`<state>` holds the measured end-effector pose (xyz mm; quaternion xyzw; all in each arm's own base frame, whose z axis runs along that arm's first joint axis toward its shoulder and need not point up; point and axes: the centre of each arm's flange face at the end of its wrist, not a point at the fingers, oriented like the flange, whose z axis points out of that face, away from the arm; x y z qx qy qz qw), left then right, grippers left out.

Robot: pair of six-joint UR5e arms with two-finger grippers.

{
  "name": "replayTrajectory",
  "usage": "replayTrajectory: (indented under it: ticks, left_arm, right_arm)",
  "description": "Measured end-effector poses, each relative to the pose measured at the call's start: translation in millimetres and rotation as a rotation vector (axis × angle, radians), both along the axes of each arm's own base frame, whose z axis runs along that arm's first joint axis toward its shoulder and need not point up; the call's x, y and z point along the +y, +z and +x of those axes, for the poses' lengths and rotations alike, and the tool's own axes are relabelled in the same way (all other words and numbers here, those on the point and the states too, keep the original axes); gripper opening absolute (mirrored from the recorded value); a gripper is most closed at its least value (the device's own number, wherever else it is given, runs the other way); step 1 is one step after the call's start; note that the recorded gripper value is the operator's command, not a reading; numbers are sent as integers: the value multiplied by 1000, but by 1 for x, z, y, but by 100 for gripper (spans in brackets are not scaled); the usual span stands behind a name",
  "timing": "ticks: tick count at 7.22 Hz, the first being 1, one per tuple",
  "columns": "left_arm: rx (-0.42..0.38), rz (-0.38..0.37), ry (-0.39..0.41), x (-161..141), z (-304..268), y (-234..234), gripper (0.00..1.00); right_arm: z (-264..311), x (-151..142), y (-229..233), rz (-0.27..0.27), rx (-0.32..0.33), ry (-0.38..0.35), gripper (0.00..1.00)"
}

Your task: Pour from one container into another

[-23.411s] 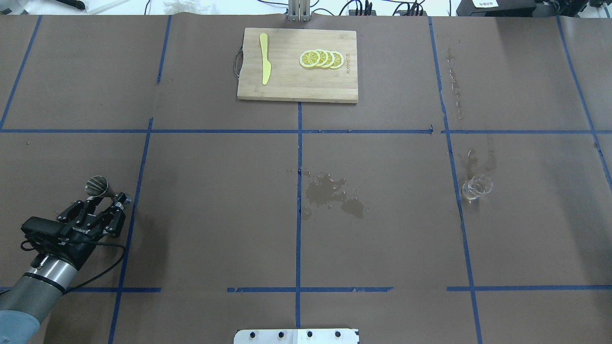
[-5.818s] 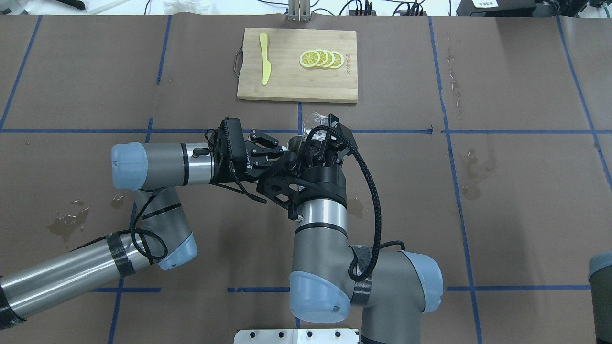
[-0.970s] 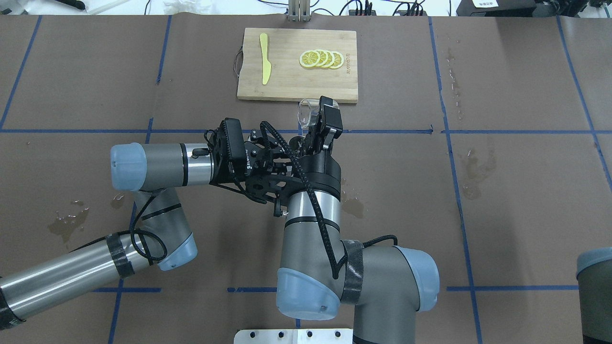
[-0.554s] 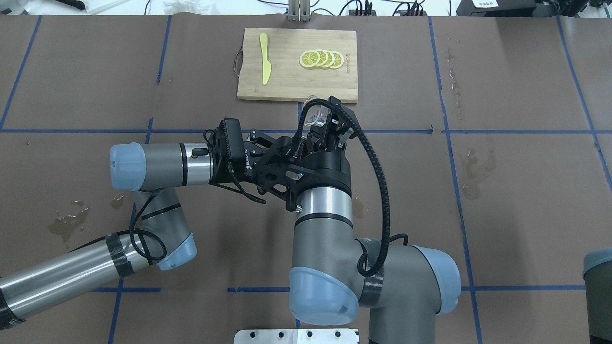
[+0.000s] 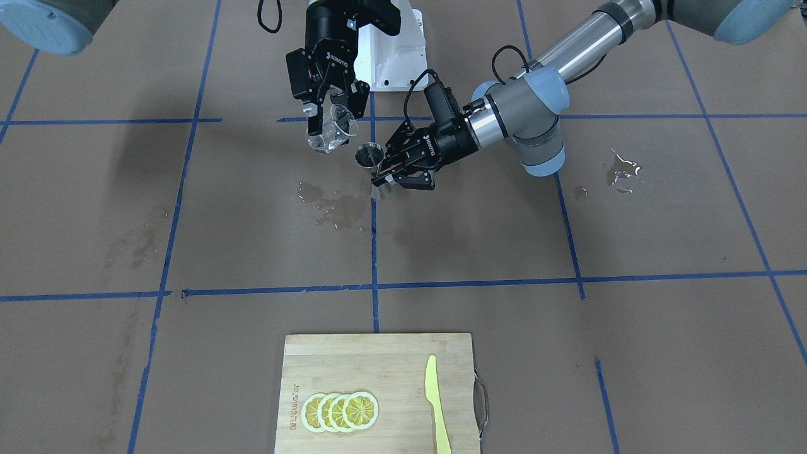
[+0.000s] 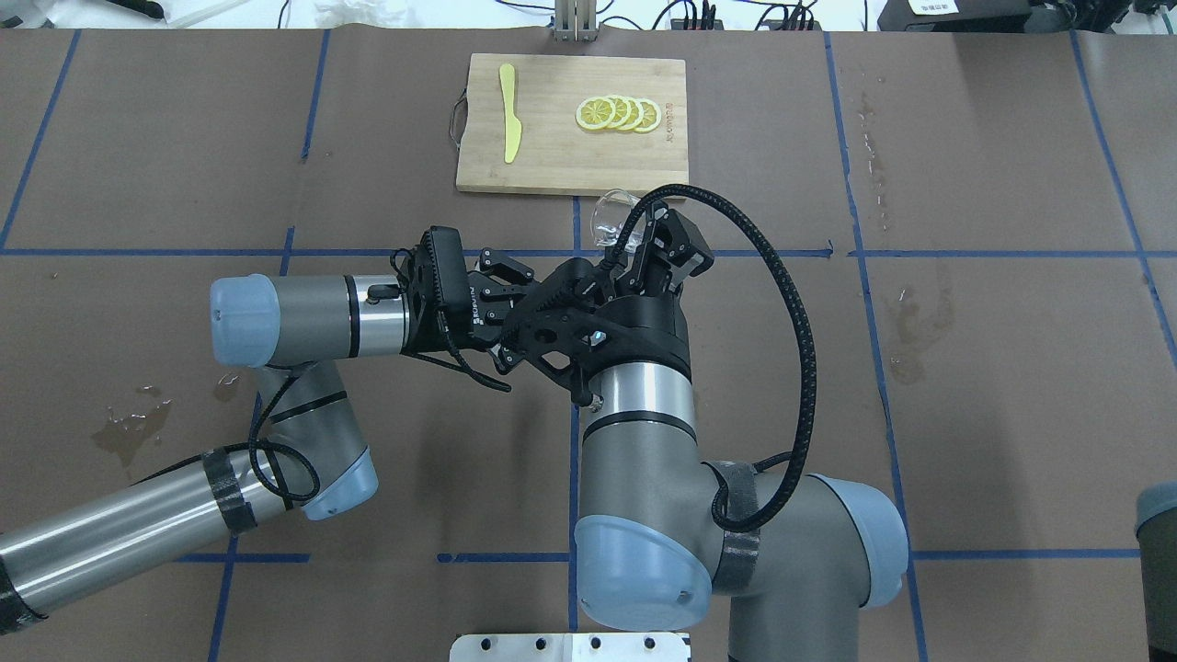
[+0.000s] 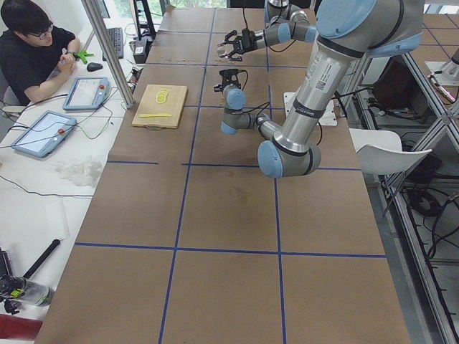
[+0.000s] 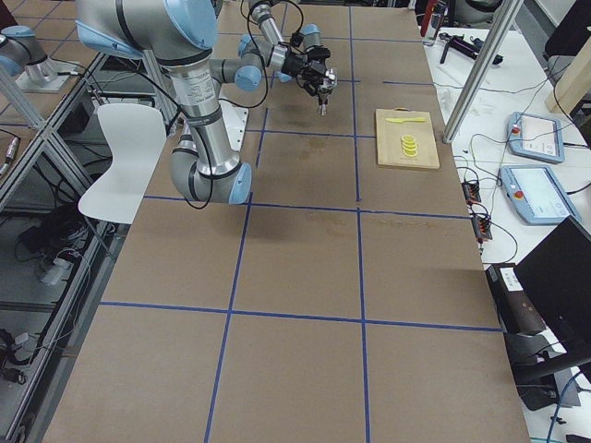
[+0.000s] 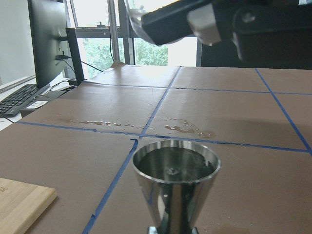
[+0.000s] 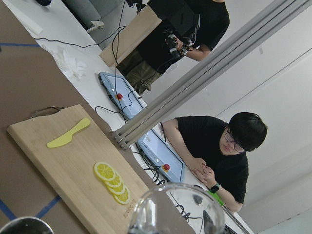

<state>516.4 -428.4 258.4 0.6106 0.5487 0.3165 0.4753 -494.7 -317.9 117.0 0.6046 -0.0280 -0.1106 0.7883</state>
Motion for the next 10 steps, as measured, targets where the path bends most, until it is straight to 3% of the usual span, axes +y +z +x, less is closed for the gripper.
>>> replayTrajectory:
  ticks: [6,8,10]
  left_arm:
    - [5,-7,-77,-19,-66,23,0]
    - [-14,-24,-132,-29,-110,50,0]
    - [-25,-48,-176,-17,-163,98,0]
  right_arm:
    - [6,-10,5,-1,16,18,0]
    - [6,-10,8,-2,20,18,0]
    - [6,-10,11,-3,23,18,0]
